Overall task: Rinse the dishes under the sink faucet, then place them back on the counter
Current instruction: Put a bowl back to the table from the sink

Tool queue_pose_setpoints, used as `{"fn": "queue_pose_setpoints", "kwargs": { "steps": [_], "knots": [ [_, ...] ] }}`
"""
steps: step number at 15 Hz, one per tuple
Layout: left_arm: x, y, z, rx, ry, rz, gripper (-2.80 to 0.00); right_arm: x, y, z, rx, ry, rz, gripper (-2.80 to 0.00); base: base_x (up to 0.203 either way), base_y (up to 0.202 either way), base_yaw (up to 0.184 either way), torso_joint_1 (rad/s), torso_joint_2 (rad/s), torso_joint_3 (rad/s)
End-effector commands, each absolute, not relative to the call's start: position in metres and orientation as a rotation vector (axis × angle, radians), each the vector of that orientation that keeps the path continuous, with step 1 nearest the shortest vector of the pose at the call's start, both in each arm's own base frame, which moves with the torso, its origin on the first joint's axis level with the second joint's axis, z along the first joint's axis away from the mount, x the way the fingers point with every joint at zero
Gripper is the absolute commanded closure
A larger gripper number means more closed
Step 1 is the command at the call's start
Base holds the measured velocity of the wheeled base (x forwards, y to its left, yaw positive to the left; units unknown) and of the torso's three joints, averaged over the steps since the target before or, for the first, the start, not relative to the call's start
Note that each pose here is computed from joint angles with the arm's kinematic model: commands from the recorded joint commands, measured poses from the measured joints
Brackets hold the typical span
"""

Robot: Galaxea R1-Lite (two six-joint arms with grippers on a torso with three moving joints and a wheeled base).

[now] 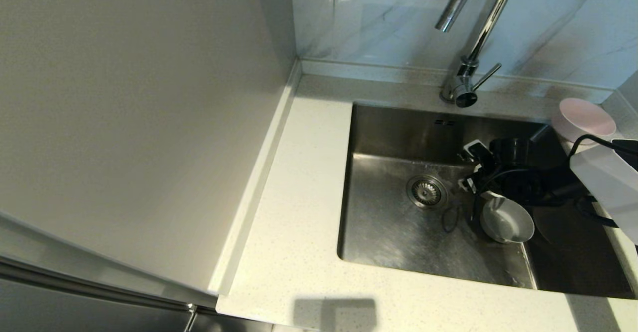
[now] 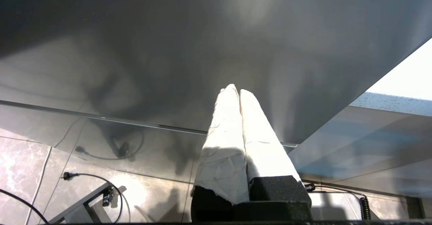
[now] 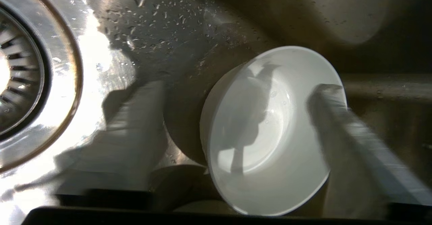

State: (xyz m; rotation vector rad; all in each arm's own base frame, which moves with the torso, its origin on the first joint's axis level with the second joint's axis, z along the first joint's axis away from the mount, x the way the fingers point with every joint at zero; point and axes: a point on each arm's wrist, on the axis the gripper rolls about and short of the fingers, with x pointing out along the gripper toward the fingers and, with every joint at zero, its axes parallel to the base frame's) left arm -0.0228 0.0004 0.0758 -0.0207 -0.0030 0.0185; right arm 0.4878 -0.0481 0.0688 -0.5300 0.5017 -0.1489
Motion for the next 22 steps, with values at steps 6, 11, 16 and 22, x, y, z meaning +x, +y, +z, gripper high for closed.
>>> {"fn": "queue_pose_setpoints", "kwargs": {
  "steps": [6,11,16,22],
  "knots": [
    [-0.023,0.000,0.076,-0.022,-0.006,0.020,0.00,0.495,-0.056,0.060,-0.542,0.506,-0.182,0.00,0.000,0.000,0.000,0.000,0.00,0.000],
    [-0.023,0.000,0.076,-0.022,-0.006,0.020,0.00,0.490,-0.056,0.080,-0.539,0.473,-0.193,0.00,0.000,0.000,0.000,0.000,0.00,0.000],
    [-0.023,0.000,0.076,-0.022,-0.006,0.020,0.00,0.457,-0.052,0.123,-0.533,0.445,-0.196,0.00,0.000,0.000,0.000,0.000,0.00,0.000],
    [-0.023,0.000,0.076,-0.021,-0.006,0.020,0.00,0.379,-0.041,0.161,-0.529,0.463,-0.159,0.00,0.000,0.000,0.000,0.000,0.00,0.000]
  ]
}}
